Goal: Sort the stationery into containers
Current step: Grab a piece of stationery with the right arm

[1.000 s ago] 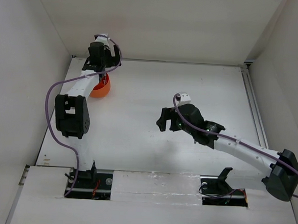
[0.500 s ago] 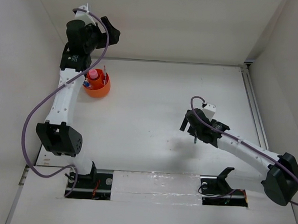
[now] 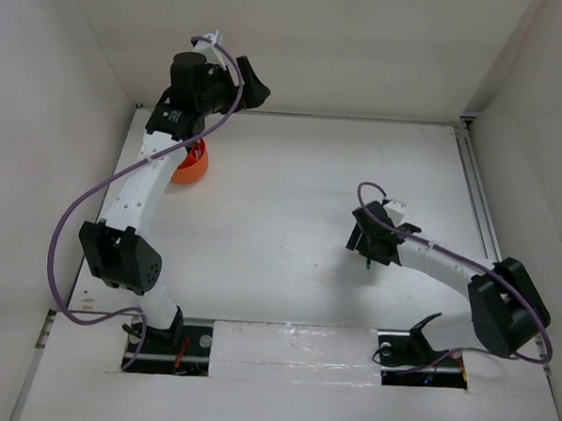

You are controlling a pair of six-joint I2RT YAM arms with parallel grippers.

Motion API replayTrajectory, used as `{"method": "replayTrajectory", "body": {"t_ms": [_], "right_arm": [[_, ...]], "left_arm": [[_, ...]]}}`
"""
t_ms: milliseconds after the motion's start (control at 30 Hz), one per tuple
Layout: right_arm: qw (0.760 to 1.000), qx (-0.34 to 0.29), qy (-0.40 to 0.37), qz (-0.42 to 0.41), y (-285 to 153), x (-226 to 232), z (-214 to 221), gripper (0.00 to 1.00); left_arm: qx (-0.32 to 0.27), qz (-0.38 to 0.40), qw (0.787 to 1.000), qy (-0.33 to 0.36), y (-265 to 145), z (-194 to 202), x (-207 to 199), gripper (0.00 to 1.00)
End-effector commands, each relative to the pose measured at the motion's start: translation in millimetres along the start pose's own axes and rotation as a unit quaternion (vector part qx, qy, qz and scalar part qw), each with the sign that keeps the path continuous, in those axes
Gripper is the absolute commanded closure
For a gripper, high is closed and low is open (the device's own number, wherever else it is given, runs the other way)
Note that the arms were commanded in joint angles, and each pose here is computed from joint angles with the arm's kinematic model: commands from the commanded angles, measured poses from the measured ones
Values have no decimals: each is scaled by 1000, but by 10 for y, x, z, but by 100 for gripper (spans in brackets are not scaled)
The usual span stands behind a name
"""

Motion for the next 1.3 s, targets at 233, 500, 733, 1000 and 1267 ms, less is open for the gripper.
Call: {"method": "replayTrajectory", "body": {"t_ms": [233,500,733,1000,1267], "right_arm": [[999,43,-23,-24,47,-14,-131,31],[993,93,-70,-29,178,-27,-166,65],[989,112,-90,-22,207,-49,-121,100],[986,68,-86,-124,11,214,-282,100],[945,-109,-87,-295,-964,678,-892,100]], "left_arm": [[-24,-1,1000,-1,-170,-211,-68,0],[-32,-8,999,14,-248,-320,-106,0],[-34,-20,999,16,-235,-343,-33,0],[4,56,998,4,-182,-184,-211,0],[102,260,960,-17,-79,417,-878,0]]}}
Point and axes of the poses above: each gripper's point midway between its finger pads, its own y axis out along the fingers, its own x axis along the line the jaws close on, z = x × y, the point moved 3 cm from there along -y, back along the fingers, and after that the axes turned 1 degree about -y, right-handed, at the moved point
